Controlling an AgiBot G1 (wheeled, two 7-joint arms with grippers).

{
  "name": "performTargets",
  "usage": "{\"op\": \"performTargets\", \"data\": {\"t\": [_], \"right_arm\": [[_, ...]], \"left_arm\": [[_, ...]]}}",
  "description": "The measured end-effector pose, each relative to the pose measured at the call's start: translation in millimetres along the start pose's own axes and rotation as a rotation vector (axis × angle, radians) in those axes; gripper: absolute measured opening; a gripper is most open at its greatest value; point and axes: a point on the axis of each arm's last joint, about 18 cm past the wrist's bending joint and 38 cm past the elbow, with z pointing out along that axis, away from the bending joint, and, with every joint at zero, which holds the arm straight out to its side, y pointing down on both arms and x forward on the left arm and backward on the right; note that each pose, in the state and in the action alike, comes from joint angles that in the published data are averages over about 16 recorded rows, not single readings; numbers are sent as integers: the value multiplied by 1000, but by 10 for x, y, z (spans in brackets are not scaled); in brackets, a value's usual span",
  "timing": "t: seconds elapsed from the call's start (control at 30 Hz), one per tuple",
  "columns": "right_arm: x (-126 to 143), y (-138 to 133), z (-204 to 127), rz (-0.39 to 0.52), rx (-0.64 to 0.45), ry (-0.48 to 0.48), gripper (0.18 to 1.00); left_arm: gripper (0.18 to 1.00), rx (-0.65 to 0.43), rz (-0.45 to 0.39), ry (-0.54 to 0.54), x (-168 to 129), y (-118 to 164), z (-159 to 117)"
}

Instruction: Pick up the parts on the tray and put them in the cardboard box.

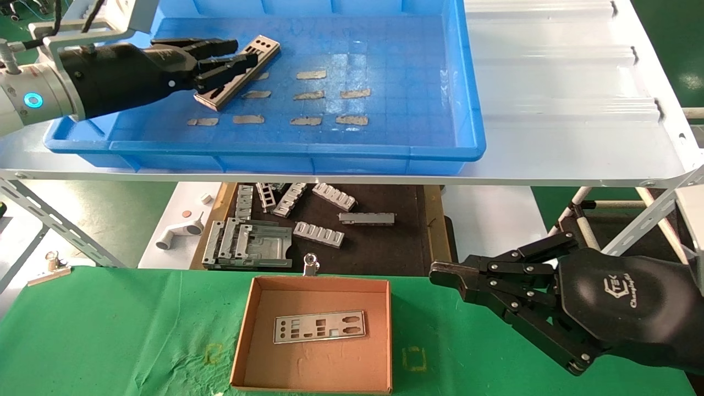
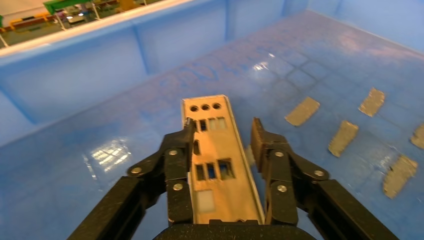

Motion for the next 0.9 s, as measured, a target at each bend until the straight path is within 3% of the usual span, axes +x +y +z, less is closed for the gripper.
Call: {"op": "performTargets", "data": {"t": [0.4,0.6,0.9], "right_arm": [[0,0,0,0,0,0,191],[0,0,0,0,0,0,191],[0,0,0,0,0,0,191]], "left_arm": [[633,-3,-17,-24,-37,34,1],[719,-7,-24,-25,-32,59,6],[750,-4,-34,-24,-20,75,15]]}}
